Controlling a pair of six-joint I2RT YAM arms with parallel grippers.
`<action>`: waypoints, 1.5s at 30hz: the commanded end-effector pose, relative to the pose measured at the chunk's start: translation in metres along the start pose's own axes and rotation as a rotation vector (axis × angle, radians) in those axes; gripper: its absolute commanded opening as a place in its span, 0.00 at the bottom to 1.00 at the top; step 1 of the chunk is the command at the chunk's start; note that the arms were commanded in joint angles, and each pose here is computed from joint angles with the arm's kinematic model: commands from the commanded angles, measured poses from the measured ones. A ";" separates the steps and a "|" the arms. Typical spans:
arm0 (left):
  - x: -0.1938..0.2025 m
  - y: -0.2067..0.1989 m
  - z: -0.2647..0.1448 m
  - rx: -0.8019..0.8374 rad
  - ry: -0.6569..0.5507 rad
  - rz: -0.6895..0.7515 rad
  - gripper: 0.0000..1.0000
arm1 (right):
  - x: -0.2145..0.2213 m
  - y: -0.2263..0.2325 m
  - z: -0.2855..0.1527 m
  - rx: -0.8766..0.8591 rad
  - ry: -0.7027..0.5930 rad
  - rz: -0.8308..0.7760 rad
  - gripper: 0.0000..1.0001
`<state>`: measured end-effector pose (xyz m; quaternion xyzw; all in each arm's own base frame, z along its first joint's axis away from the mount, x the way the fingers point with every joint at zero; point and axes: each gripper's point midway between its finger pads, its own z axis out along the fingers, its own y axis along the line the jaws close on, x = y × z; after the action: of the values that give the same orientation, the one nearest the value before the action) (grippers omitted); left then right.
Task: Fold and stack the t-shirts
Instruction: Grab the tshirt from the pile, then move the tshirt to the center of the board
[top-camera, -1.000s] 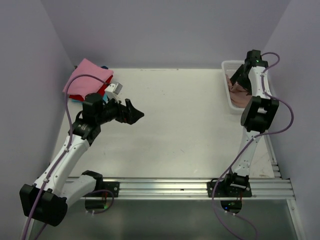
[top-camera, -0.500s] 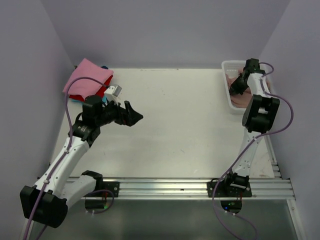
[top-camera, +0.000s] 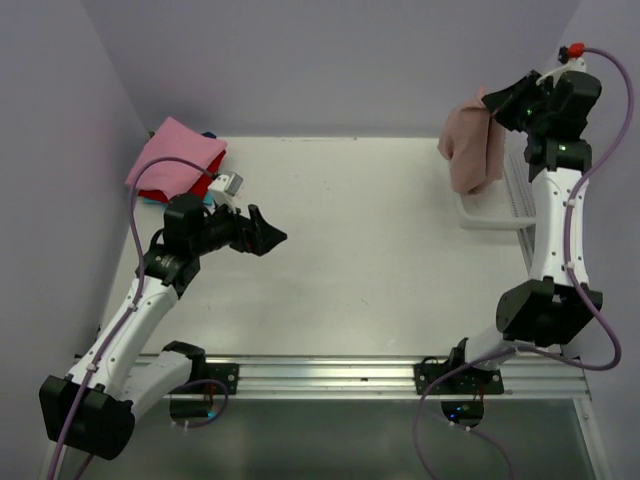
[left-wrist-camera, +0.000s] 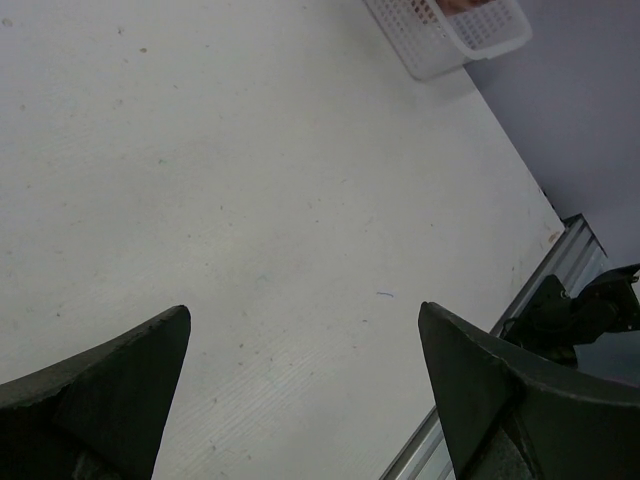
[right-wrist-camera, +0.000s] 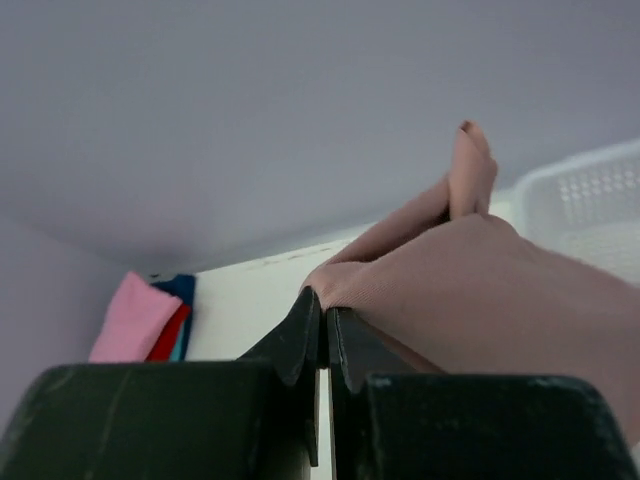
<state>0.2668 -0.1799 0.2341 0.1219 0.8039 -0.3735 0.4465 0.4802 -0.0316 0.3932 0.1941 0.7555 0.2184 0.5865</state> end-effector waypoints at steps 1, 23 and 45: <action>-0.009 -0.005 -0.001 0.032 -0.044 0.010 1.00 | -0.022 0.082 -0.040 -0.340 -0.026 -0.092 0.00; 0.054 -0.005 0.000 0.117 -0.038 -0.222 1.00 | 0.145 0.264 -0.183 -1.300 0.530 -0.133 0.00; 0.073 0.015 0.013 0.117 -0.165 -0.497 1.00 | 0.311 0.235 -0.117 -0.965 0.798 -0.141 0.00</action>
<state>0.2237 -0.1956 0.1583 -0.0515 0.7677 -0.5280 0.3595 0.3036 0.3298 0.2801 -0.2193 0.7611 0.5570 0.2497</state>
